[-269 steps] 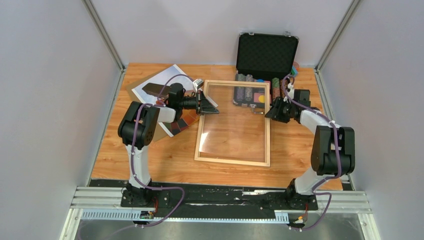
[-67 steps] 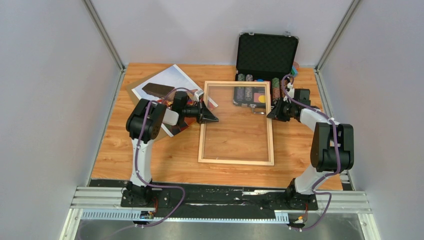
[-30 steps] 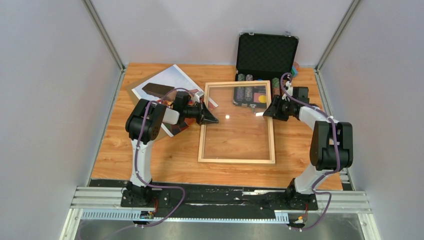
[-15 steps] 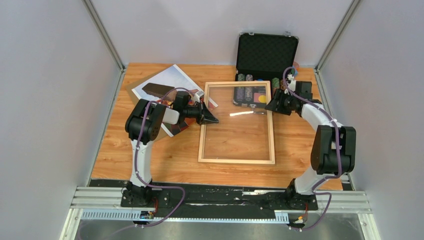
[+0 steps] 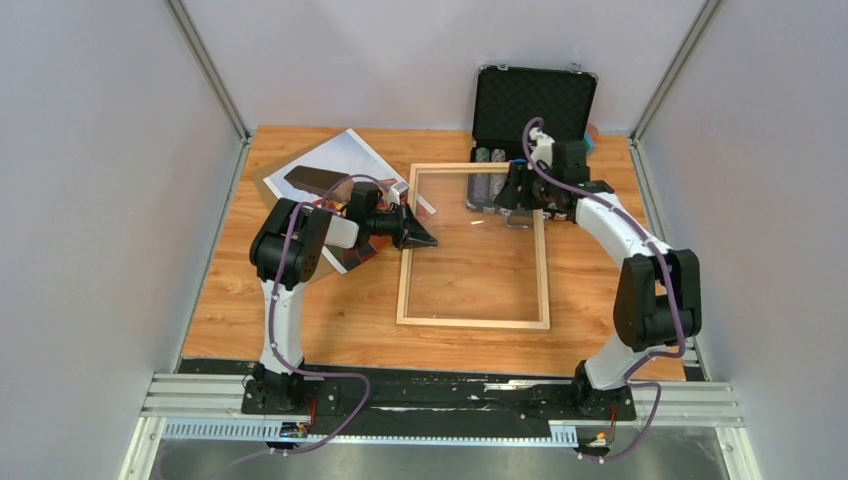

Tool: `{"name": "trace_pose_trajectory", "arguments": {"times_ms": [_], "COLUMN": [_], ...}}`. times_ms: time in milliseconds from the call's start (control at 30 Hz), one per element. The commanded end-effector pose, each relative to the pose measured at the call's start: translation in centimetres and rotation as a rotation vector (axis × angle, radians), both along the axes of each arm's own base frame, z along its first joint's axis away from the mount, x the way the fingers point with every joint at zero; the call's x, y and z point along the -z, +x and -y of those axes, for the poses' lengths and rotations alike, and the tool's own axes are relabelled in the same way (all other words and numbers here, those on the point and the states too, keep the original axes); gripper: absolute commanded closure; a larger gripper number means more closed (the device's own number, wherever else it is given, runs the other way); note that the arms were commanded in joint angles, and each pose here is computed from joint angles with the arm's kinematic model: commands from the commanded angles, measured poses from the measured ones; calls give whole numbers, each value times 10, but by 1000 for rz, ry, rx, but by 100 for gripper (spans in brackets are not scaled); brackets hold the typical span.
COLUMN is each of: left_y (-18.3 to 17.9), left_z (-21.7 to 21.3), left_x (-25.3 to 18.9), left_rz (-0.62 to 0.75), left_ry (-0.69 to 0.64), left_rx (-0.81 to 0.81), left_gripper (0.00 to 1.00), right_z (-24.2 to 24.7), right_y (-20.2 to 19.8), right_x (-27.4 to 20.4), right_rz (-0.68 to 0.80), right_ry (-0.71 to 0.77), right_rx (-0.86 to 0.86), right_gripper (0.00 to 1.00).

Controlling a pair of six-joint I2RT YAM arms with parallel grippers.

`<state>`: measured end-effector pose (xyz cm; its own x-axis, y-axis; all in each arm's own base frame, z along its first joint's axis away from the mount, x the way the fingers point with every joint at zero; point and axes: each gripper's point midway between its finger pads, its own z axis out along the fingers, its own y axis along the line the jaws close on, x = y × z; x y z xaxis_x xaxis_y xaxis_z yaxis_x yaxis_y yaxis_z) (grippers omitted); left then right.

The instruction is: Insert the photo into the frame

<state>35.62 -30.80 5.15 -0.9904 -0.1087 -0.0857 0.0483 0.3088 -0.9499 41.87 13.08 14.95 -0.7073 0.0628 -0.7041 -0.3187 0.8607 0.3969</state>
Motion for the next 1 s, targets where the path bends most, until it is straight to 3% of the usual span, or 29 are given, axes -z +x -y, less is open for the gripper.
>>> {"name": "trace_pose_trajectory", "arguments": {"times_ms": [0,333,967], "left_y": [-2,-2,-1], "left_z": [3,3,3], "left_x": [-2,-3,-7], "left_rz": [44,46,55], "left_ry": [35,35,33], "left_rx": [0,2,3], "left_gripper": [100,100,100], "right_z": [-44,-102,-118], "right_y": [4,-16,-41], "right_x": [-7,30,73], "right_rz": [68,-18,-141], "right_ry": [-45,-28,6], "right_rx": [-142,-298,-362], "right_gripper": [46,48,50]}}
